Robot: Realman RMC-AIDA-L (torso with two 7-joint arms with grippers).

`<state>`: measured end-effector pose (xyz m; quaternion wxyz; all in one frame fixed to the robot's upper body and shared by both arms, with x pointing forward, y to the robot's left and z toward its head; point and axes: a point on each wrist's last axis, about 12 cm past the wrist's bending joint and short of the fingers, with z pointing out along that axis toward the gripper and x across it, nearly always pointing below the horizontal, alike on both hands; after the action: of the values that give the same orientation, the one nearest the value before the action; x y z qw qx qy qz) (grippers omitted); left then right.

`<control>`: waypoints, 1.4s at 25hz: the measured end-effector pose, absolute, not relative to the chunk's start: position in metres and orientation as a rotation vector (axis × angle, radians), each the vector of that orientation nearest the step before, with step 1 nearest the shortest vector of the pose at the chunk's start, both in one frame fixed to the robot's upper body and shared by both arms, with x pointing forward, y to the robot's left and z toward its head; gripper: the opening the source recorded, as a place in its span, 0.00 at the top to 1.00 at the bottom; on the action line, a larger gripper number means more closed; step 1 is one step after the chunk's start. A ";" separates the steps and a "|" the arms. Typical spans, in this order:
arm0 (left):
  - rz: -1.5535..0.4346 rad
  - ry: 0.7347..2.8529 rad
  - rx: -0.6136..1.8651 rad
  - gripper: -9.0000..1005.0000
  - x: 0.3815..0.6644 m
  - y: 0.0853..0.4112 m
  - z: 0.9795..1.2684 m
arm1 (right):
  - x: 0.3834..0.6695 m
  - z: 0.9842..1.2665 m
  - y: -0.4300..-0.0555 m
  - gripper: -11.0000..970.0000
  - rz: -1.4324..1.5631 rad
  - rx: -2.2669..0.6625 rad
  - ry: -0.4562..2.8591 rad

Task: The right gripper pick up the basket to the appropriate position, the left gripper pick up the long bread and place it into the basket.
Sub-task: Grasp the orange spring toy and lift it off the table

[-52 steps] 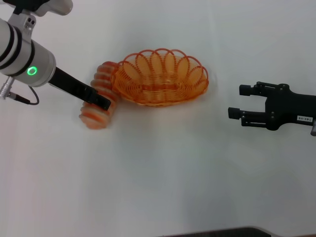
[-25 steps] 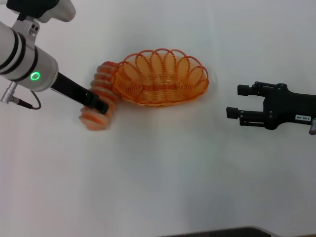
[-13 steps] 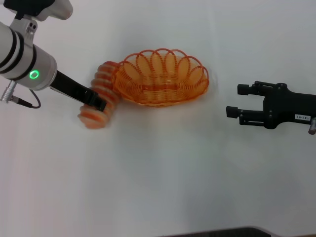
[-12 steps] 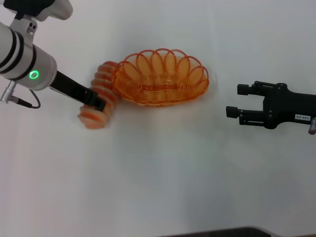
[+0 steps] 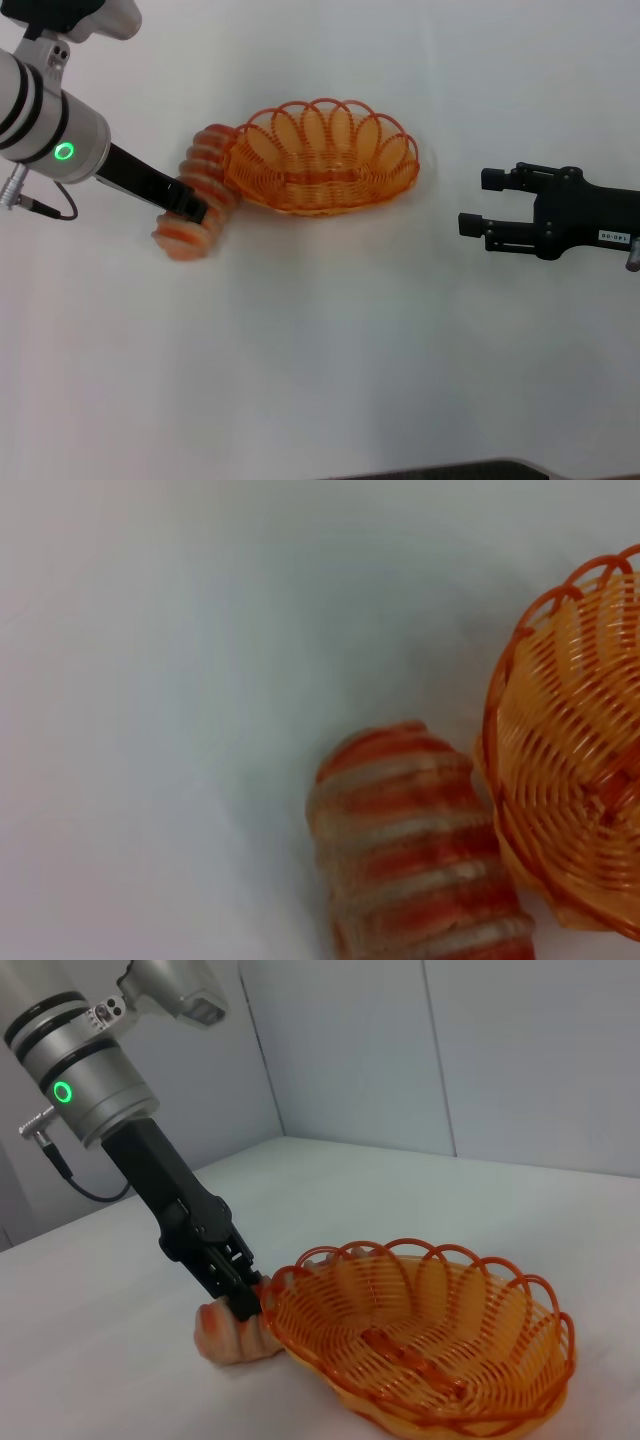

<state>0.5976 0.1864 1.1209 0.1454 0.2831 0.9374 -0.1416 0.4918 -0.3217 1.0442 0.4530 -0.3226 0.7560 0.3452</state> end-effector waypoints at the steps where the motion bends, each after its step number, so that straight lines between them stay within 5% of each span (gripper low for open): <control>1: -0.408 2.701 0.815 0.62 0.598 0.186 1.121 | 0.492 1.044 -0.322 0.16 0.852 -0.797 1.867; 35: -0.316 2.665 0.692 0.83 0.608 0.199 1.133 | 0.491 1.044 -0.321 0.16 0.858 -0.796 1.865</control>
<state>0.6078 0.1993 1.1325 0.1838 0.2455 0.9452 -0.1121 0.4909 -0.3209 1.0440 0.4529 -0.3225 0.7551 0.3476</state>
